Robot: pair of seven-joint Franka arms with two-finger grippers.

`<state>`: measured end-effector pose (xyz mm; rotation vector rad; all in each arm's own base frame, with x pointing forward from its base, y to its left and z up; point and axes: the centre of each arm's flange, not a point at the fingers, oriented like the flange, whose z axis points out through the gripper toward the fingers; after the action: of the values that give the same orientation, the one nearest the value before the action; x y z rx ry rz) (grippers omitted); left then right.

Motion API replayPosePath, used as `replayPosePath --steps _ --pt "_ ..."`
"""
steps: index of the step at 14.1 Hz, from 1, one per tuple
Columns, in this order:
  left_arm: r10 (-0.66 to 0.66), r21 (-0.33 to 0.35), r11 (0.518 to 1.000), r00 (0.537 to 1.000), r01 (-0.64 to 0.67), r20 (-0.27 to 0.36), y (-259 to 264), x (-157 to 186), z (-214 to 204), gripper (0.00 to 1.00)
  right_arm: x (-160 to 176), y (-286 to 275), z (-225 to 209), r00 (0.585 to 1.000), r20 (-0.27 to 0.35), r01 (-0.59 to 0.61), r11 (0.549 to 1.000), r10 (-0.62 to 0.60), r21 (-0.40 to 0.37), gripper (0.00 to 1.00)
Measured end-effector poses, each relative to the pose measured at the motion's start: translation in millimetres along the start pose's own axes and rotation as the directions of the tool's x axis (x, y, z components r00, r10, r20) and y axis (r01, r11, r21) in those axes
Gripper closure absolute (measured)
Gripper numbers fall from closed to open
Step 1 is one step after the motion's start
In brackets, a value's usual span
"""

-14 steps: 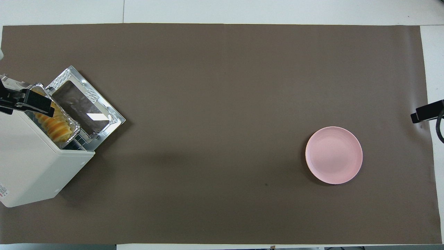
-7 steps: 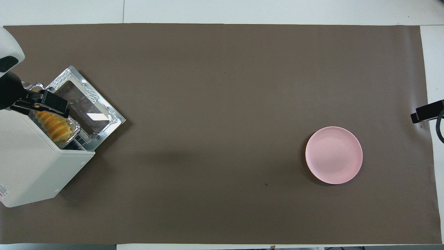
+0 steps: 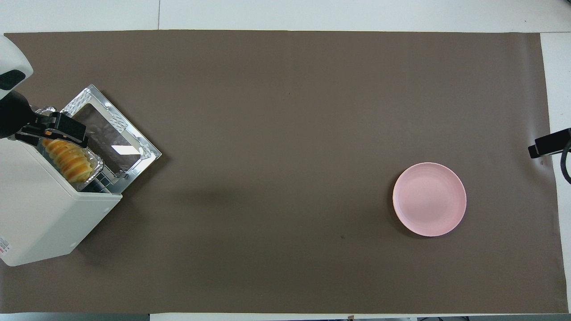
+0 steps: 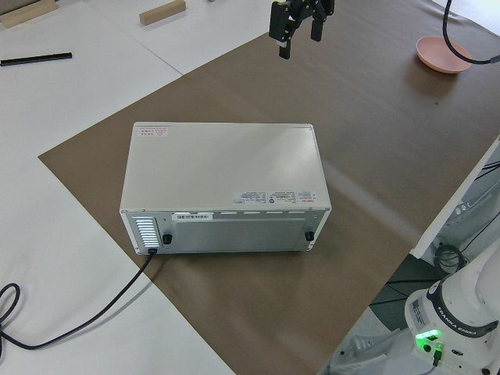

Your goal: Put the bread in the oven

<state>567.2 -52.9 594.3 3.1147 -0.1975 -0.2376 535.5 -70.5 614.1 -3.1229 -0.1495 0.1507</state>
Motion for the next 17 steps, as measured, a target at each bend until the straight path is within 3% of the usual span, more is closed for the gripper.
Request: replayPosePath --steps 17 --pt "-0.004 0.004 1.0 0.996 0.005 -0.089 0.6 13.4 -6.3 0.0 0.0 0.0 0.0 1.0 0.0 0.0 1.0 0.0 0.0 0.0"
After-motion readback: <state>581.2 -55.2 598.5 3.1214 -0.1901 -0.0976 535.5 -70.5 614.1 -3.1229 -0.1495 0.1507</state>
